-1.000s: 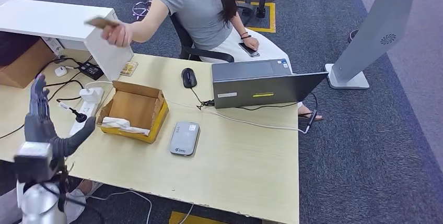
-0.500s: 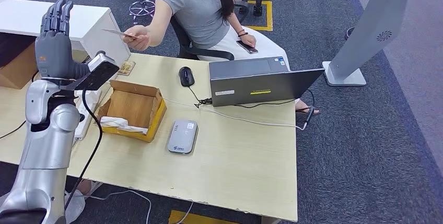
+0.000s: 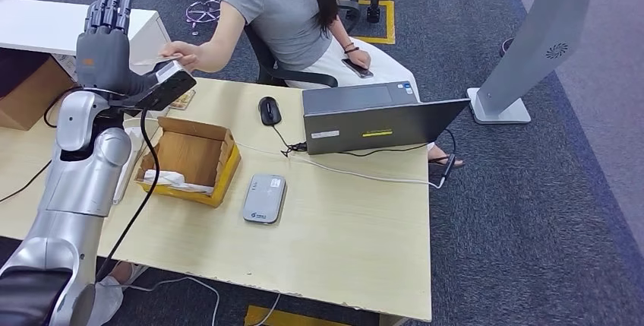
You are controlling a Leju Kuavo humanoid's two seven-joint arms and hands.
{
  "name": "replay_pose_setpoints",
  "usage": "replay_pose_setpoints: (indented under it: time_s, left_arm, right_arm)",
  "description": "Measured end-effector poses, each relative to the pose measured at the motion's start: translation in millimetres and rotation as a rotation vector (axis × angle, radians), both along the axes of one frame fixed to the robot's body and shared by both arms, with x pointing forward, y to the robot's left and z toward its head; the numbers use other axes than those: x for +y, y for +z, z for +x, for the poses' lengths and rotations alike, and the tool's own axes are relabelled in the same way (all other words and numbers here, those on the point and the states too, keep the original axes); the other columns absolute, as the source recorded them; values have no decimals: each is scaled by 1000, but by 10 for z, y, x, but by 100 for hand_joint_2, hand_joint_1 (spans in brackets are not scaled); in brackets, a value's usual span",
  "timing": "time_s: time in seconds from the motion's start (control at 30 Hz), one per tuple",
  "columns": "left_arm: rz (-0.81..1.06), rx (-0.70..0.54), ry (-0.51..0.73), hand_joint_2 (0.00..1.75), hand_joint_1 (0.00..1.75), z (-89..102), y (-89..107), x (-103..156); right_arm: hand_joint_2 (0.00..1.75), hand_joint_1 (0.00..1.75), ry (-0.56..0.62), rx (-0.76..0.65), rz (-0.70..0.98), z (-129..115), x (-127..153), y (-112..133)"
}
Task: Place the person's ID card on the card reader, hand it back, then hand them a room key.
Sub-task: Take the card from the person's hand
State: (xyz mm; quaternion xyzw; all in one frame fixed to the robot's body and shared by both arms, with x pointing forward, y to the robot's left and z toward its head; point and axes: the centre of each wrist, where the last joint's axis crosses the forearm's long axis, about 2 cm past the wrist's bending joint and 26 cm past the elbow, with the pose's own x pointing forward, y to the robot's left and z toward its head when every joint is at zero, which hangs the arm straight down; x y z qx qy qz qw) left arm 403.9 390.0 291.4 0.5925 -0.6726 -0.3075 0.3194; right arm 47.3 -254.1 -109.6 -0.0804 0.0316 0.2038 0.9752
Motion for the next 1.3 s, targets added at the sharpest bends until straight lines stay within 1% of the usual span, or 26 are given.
replay_pose_setpoints:
  time_s: [0.43, 0.87, 0.9, 1.0, 1.03, 1.3]
  left_arm:
    - [4, 16, 7, 175, 0, -15, -50, 33]
    - [7, 19, 9, 175, 0, -21, -60, 45]
    - [7, 19, 9, 175, 34, -21, -60, 45]
    - [7, 19, 9, 175, 165, -21, -61, 45]
    - [6, 20, 9, 175, 175, -21, -62, 45]
    - [4, 28, -2, 175, 175, -20, -76, 22]
  right_arm:
    - [0, 0, 2, 1, -5, -12, -24, -3]
    - [0, 0, 2, 1, -7, -14, -31, -4]
    - [0, 0, 2, 1, -7, -14, -31, -4]
    - [0, 0, 3, 1, -7, -14, -31, -4]
    - [0, 0, 3, 2, -7, -14, -32, -4]
    - [0, 0, 3, 1, -7, -14, -36, -4]
